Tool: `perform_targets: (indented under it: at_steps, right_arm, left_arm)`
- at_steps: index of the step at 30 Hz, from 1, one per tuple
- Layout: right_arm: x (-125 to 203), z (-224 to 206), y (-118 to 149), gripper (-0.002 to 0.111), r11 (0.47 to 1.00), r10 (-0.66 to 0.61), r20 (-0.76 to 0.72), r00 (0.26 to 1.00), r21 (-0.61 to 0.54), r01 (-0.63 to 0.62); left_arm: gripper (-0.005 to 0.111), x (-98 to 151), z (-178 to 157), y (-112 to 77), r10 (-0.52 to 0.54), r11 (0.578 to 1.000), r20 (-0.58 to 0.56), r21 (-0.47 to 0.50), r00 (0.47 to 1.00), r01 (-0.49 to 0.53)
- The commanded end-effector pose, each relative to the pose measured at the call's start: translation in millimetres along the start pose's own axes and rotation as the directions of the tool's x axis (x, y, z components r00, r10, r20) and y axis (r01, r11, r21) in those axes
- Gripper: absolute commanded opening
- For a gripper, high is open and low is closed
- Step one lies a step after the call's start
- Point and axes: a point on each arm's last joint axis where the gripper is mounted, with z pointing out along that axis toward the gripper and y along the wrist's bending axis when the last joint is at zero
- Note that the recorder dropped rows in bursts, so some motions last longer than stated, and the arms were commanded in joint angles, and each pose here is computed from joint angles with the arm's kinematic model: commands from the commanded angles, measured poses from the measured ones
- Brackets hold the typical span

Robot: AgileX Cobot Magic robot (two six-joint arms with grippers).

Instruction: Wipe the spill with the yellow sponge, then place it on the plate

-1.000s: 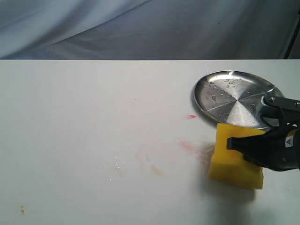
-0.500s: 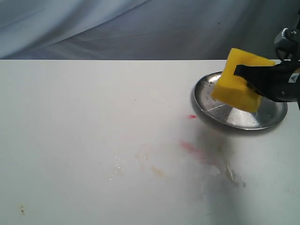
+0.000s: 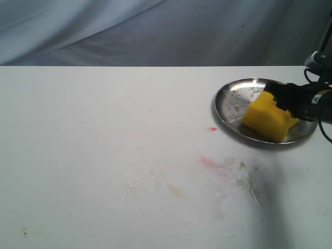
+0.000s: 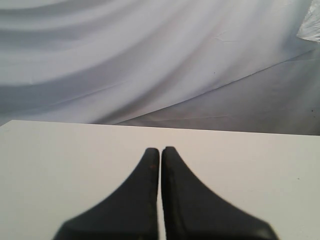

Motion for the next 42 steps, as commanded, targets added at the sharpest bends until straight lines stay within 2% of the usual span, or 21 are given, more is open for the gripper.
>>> perform_targets:
  at_steps: [1, 6, 12, 15, 19, 22, 26, 29, 35, 40, 42]
  right_arm:
    - [-9, 0, 2, 0.063, 0.999, 0.026, 0.072, 0.997, -0.031, -0.024]
    - [-16, -20, 8, 0.067, 0.995, 0.077, 0.125, 0.989, -0.075, -0.068]
    - [-41, -94, 21, 0.063, 0.973, 0.133, 0.365, 0.921, -0.225, -0.051]
    - [-50, -141, 25, 0.054, 0.964, 0.12, 0.473, 0.873, -0.266, 0.011]
    - [-55, -205, 28, 0.035, 0.95, 0.085, 0.627, 0.774, -0.286, 0.126]
    - [-54, -247, 28, 0.02, 0.944, 0.022, 0.698, 0.716, -0.251, 0.215]
    - [-45, -293, 24, 0.001, 0.933, -0.109, 0.763, 0.638, -0.143, 0.331]
    - [-37, -321, 20, 0.0, 0.919, -0.171, 0.804, 0.569, -0.078, 0.386]
    - [-24, -354, 13, 0.0, 0.904, -0.216, 0.847, 0.486, -0.014, 0.426]
    - [-18, -372, 10, 0.0, 0.857, -0.345, 0.873, 0.345, 0.142, 0.496]
    - [-16, -379, 9, 0.0, 0.853, -0.347, 0.883, 0.317, 0.157, 0.497]
  left_arm:
    - [0.003, 1, 0, -0.3, -0.001, 1.0, 0.0, 0.006, 1.0, 0.001]
    - [0.003, 1, 0, -0.3, -0.001, 1.0, 0.0, 0.006, 1.0, 0.001]
    - [0.003, 1, 0, -0.3, -0.001, 1.0, 0.0, 0.006, 1.0, 0.001]
    - [0.003, 1, 0, -0.3, -0.001, 1.0, 0.0, 0.006, 1.0, 0.001]
    - [0.003, 1, 0, -0.3, -0.001, 1.0, 0.0, 0.006, 1.0, 0.001]
    - [0.003, 1, 0, -0.3, -0.001, 1.0, 0.0, 0.006, 1.0, 0.001]
    - [0.003, 1, 0, -0.3, -0.001, 1.0, 0.0, 0.006, 1.0, 0.001]
    - [0.003, 1, 0, -0.3, -0.001, 1.0, 0.0, 0.006, 1.0, 0.001]
    - [0.003, 1, 0, -0.3, -0.001, 1.0, 0.0, 0.006, 1.0, 0.001]
    - [0.003, 1, 0, -0.3, -0.001, 1.0, 0.0, 0.006, 1.0, 0.001]
    - [0.003, 1, 0, -0.3, -0.001, 1.0, 0.0, 0.006, 1.0, 0.001]
